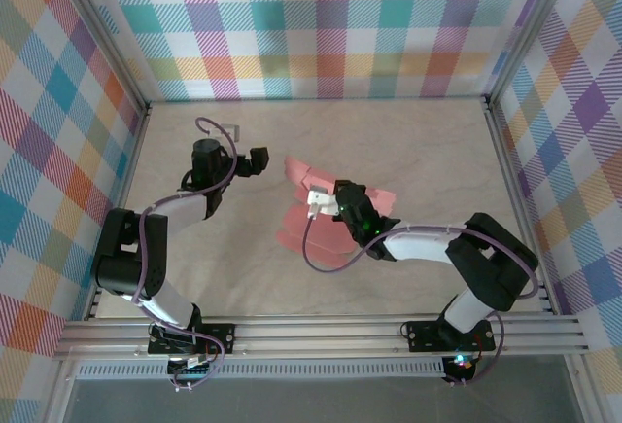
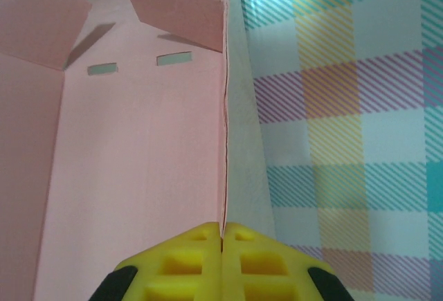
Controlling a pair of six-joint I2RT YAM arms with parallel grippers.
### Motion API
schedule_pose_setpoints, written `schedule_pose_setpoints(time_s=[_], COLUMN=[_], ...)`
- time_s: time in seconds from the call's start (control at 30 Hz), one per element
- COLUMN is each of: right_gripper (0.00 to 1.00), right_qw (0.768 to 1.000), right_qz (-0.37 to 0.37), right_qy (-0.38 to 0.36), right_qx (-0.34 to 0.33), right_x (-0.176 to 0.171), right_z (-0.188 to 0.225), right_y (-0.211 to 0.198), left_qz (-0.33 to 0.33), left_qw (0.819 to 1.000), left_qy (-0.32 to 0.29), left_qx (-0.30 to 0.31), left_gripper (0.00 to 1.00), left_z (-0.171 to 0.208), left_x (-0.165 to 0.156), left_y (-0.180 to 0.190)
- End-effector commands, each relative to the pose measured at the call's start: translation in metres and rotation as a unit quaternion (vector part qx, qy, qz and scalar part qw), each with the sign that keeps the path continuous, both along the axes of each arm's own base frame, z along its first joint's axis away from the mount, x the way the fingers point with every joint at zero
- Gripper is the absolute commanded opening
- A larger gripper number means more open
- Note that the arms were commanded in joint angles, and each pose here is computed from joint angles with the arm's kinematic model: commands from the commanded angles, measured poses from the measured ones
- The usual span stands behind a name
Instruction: Fold the paper box
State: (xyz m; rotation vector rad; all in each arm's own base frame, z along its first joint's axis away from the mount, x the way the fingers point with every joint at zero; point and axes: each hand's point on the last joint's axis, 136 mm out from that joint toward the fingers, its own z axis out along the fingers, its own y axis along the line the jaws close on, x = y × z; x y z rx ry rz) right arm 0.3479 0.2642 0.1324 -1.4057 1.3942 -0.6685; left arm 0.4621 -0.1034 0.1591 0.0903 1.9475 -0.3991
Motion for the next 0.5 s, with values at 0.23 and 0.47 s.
schedule_pose_setpoints(time_s=[0.23,0.47], right_gripper=[0.0,0.0], right_qw=[0.998,0.996], right_qz=[0.017,0.021], right_qy=[-0.064,-0.082], right_qx=[-0.01,-0.035], right_x=[-0.001,0.0], right_z=[0.014,0.004], right_y=[0.012,0.015], left_qz=[-0.008,-0.016], left_qw=[0.998,0.992], left_qy=[0.065,0.122], left_qx=[0.01,0.033], left_gripper=[1.0,1.0], left_z=[-0.021,-0.047], left_x=[0.028,0.042], left_y=[0.021,0.021])
